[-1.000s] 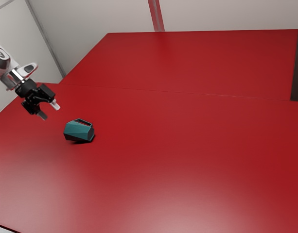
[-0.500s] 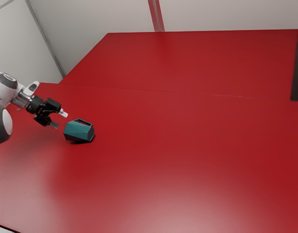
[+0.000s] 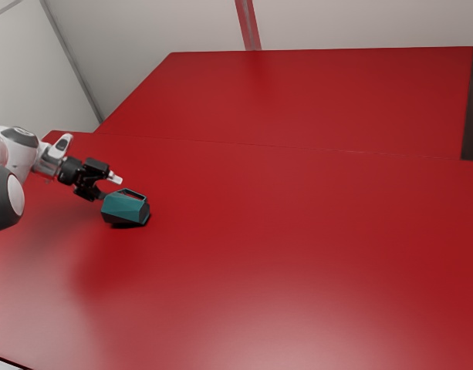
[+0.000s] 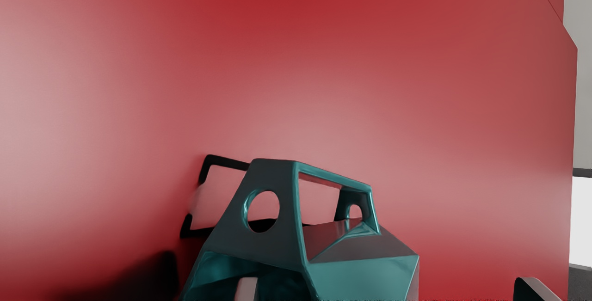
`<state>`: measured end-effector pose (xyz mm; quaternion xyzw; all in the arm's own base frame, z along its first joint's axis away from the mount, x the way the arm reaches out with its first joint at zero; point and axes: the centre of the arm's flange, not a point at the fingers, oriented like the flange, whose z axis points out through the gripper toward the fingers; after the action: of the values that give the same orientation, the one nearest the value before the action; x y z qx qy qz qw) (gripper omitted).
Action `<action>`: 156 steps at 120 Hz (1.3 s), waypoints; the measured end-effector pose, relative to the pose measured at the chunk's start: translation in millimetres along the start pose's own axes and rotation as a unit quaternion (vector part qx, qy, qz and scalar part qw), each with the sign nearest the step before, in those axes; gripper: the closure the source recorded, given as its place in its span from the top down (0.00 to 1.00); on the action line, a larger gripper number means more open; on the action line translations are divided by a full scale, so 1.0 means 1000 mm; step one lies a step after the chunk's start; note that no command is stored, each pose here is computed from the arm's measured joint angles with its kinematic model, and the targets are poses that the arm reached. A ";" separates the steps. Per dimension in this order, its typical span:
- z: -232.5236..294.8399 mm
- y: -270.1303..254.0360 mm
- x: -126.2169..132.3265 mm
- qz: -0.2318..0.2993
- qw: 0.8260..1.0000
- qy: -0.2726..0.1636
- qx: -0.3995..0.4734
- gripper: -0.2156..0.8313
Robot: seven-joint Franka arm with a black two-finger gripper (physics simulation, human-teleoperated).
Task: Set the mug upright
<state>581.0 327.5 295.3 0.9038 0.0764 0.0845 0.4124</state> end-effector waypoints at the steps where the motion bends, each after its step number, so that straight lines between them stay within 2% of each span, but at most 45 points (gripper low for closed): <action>1: 0.000 0.000 0.000 0.000 1.000 0.000 -0.001 0.79; 24: 0.006 -0.001 -0.008 0.004 1.000 -0.012 -0.017 0.79; 28: 0.006 -0.002 -0.009 0.003 1.000 -0.013 -0.019 0.74; 47: 0.005 -0.001 -0.011 0.008 1.000 -0.017 -0.025 0.36; 64: 0.008 0.004 -0.010 0.014 0.999 -0.022 -0.033 0.18; 80: 0.008 0.016 -0.008 0.024 0.999 -0.023 -0.038 0.11; 92: -0.002 0.038 -0.007 0.037 0.998 -0.024 -0.040 0.09; 104: -0.012 0.078 -0.013 0.057 0.997 -0.027 -0.040 0.09; 114: -0.011 0.132 -0.012 0.095 0.994 -0.059 -0.004 0.09; 125: -0.003 0.182 -0.012 0.131 0.984 -0.105 0.061 0.09; 136: 0.012 0.225 -0.014 0.162 0.966 -0.151 0.137 0.09; 148: 0.037 0.275 -0.016 0.201 0.934 -0.193 0.222 0.08; 156: 0.058 0.303 -0.028 0.225 0.911 -0.212 0.274 0.08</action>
<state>587.2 82.5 485.4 0.9712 -0.1979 -0.0432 0.1256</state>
